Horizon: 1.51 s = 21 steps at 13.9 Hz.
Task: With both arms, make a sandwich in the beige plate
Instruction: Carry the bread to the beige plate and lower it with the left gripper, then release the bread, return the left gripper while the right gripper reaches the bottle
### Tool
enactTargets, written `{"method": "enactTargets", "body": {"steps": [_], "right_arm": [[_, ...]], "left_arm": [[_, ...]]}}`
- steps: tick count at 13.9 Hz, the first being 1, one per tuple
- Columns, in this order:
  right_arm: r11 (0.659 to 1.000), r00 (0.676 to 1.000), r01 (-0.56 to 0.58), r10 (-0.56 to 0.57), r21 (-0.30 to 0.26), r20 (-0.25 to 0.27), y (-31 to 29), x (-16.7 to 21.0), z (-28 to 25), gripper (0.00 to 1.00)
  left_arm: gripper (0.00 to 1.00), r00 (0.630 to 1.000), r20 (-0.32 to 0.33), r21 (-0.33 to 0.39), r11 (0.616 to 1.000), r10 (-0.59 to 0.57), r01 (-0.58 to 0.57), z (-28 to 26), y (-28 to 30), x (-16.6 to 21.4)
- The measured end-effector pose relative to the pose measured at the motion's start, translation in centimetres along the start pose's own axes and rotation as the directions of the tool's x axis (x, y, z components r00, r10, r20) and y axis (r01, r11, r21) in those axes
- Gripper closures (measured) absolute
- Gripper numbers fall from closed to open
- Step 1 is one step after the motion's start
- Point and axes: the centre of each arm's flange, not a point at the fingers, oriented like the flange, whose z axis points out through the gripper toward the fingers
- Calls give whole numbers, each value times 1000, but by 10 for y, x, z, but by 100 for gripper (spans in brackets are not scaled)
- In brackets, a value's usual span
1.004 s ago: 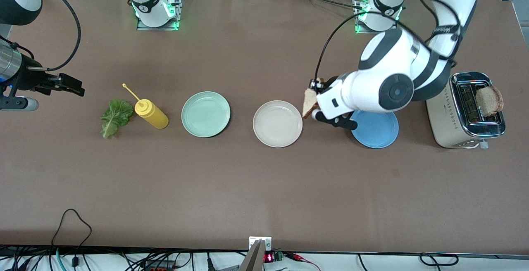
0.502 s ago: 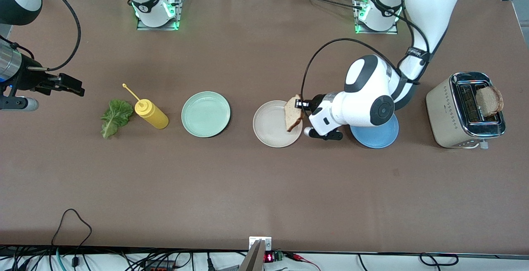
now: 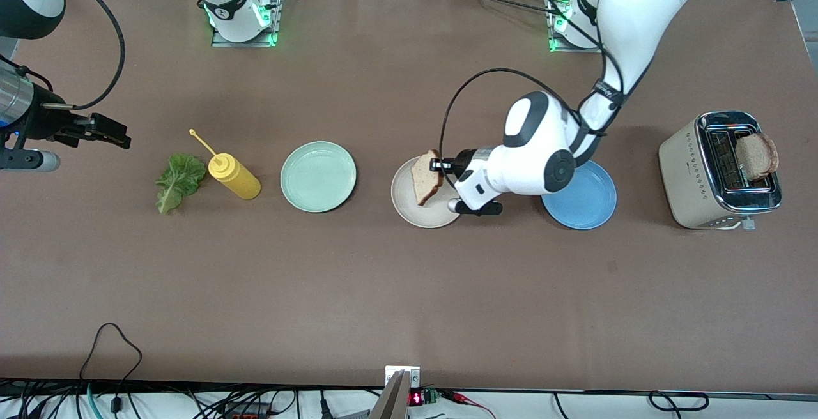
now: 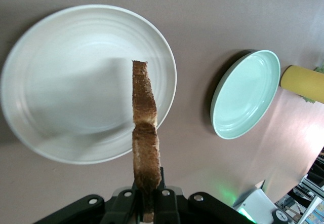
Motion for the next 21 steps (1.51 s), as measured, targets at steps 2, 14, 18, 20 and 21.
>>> {"method": "enactTargets", "body": {"steps": [2,14,18,20,21], "right_arm": [[1000,1000,0,0,0,0,0,0,0,0],[1000,1000,16,-16,-1,-10,-10,1,-2,0],[999,999,40,-40,-3,-14,-24,4,2,0],[999,999,46,-46,-5,-2,-28,6,8,0],[999,999,46,-46,-6,10,-28,7,15,0]], "left_arm": [[92,1000,5,0,1000,-5,5,15,-3,2],[72,998,34,9,999,-52,52,37,-32,15],[35,996,27,2,997,-80,80,31,-48,26],[15,996,21,-3,997,-82,82,26,-52,29],[6,997,17,-5,997,-79,79,23,-51,29]]}}
